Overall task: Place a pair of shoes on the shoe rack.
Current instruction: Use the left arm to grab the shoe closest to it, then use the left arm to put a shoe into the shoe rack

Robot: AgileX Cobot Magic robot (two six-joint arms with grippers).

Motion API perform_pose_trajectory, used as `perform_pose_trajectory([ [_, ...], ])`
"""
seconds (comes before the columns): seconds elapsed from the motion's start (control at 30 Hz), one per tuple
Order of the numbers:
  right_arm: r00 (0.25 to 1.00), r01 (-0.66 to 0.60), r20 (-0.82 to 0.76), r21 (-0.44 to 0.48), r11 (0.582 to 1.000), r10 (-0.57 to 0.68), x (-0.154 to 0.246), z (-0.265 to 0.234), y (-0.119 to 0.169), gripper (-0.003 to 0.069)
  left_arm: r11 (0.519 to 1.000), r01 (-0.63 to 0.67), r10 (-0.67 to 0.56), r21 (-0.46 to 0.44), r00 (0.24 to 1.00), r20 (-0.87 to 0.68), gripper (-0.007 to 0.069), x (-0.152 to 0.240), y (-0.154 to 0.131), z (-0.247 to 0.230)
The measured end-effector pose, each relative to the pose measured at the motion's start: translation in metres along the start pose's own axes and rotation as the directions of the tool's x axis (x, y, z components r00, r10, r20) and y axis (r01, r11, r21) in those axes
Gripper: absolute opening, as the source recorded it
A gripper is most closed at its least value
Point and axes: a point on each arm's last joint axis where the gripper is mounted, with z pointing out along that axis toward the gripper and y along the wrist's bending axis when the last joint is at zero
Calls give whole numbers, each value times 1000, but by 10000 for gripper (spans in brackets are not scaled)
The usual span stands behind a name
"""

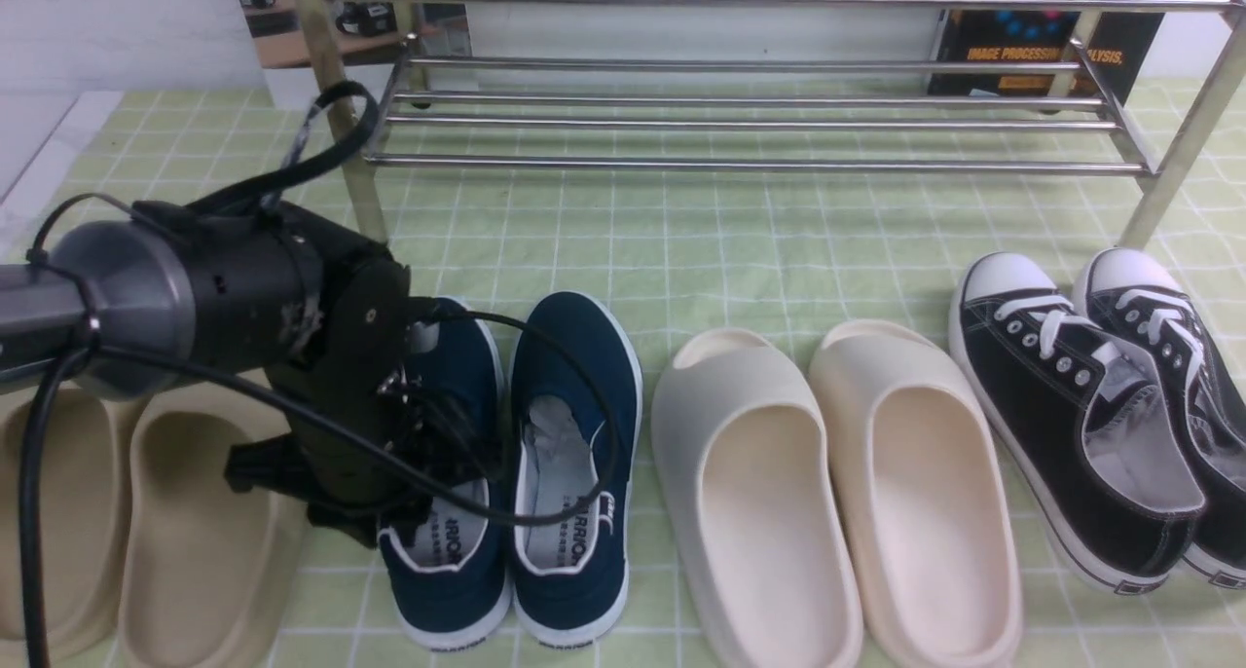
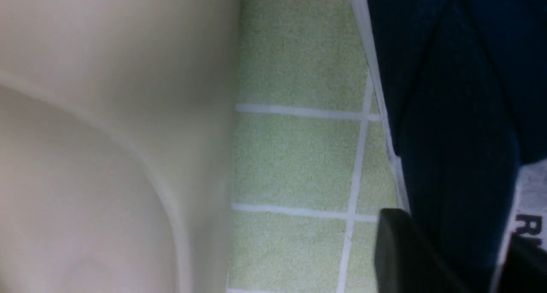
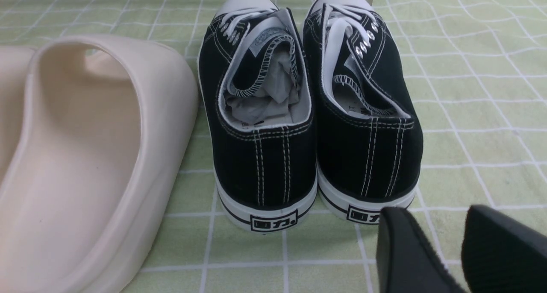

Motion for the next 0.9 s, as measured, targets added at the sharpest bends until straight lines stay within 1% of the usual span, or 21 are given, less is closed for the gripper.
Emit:
perform_pose_trajectory([
  [0.03,1000,0,0,0,1000,0,0,0,0,246,1000,0,0,-1,1000,-2,59,0,0,0],
  [0.07,1000,0,0,0,1000,0,0,0,0,246,1000,0,0,-4,1000,-4,13,1,1,-3],
  [0.1,1000,0,0,0,1000,0,0,0,0,246,1000,0,0,-8,1000,-7,4,1,2,-5],
  [0.3,1000,0,0,0,1000,0,0,0,0,246,999,-33,33,-11,999,4,7,5,8,-49],
  [0.33,1000,0,0,0,1000,0,0,0,0,246,999,-45,45,0,998,33,7,4,9,-69],
  [0.4,1000,0,0,0,1000,0,0,0,0,246,999,-53,52,12,997,62,7,1,9,-80],
  [0.43,1000,0,0,0,1000,0,0,0,0,246,997,-69,64,34,991,116,7,-5,7,-95],
  [0.53,1000,0,0,0,1000,0,0,0,0,246,994,-95,82,60,980,181,7,-18,4,-111],
  [0.63,1000,0,0,0,1000,0,0,0,0,246,993,-73,56,87,981,187,7,-38,4,-114],
  [0.77,1000,0,0,0,1000,0,0,0,0,246,992,-24,3,123,987,163,7,-69,8,-105],
  [0.9,1000,0,0,0,1000,0,0,0,0,246,988,-20,-9,151,982,187,7,-99,5,-103],
])
